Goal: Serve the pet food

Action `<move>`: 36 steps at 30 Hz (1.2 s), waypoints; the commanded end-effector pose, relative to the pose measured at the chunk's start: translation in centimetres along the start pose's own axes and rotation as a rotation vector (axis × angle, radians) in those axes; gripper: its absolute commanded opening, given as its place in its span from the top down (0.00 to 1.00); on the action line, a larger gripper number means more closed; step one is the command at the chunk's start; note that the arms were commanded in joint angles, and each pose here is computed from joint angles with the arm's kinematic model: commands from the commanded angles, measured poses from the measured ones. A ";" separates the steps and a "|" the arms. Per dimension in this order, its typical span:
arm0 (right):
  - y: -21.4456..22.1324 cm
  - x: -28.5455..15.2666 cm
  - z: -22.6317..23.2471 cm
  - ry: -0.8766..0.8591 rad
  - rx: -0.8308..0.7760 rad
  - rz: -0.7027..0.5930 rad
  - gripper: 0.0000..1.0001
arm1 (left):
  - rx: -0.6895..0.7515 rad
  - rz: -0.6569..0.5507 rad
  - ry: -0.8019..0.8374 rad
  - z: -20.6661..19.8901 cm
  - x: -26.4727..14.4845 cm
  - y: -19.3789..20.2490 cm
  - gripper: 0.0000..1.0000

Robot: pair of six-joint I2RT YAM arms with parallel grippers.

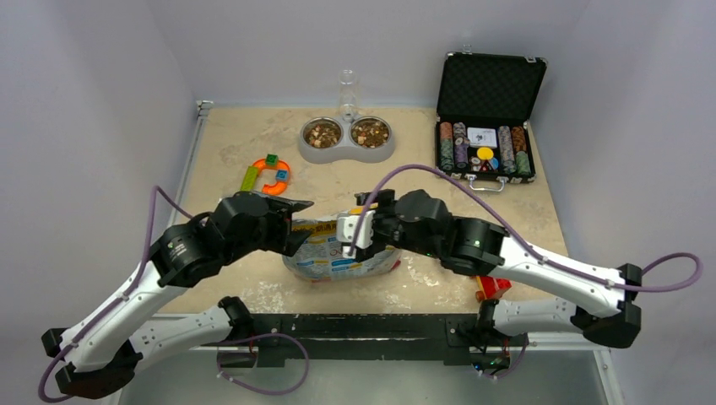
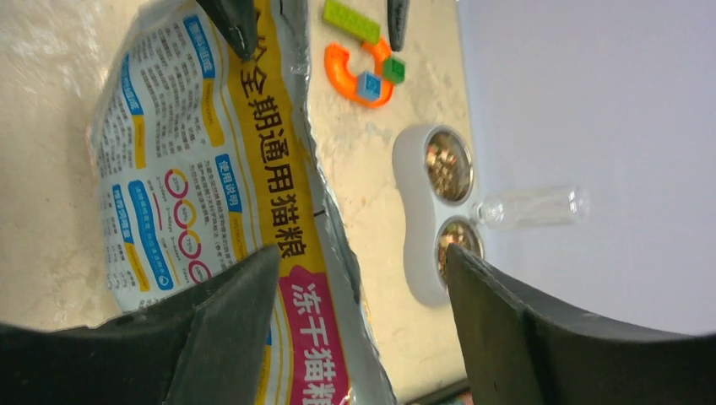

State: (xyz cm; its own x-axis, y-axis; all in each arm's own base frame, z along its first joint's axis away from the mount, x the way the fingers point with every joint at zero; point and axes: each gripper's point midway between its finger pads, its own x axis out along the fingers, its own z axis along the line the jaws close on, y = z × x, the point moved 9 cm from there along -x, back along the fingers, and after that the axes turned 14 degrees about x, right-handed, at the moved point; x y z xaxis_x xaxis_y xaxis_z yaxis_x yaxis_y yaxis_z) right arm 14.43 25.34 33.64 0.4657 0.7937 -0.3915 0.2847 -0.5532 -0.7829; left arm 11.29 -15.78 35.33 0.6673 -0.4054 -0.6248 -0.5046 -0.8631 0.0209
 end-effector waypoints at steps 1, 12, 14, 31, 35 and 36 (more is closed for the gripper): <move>-1.5 -3.9 -1.0 0.048 0.107 -0.158 0.22 | -0.289 -0.056 0.048 -1.2 -1.7 -1.5 0.28; 1.9 -11.1 -2.5 0.146 0.479 -0.115 0.13 | 0.029 -0.194 0.065 3.4 -7.6 -4.8 0.23; 2.8 -12.1 -2.9 0.182 0.539 -0.131 0.13 | 0.123 -0.265 0.080 3.8 -8.6 -5.8 0.25; 0.2 -14.0 -7.2 0.148 0.910 -0.177 0.21 | 1.013 -0.513 0.436 -0.3 -13.6 -7.3 0.34; -5.6 -20.9 -11.4 0.514 1.016 -0.395 0.12 | 0.988 -0.647 0.756 -4.9 -20.1 -7.8 0.29; -6.6 -22.5 -12.1 0.580 1.011 -0.466 0.11 | 0.994 -0.688 0.809 -6.0 -21.8 -8.0 0.28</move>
State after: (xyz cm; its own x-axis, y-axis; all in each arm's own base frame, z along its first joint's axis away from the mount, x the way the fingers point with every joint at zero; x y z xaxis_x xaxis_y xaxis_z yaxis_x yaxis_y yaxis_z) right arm 15.40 12.25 44.11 0.6667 0.6996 -0.2571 -0.3832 0.0258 -0.9233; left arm 5.71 -3.98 44.42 0.9398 -0.3329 -0.0768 -0.2201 -0.4179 -0.8814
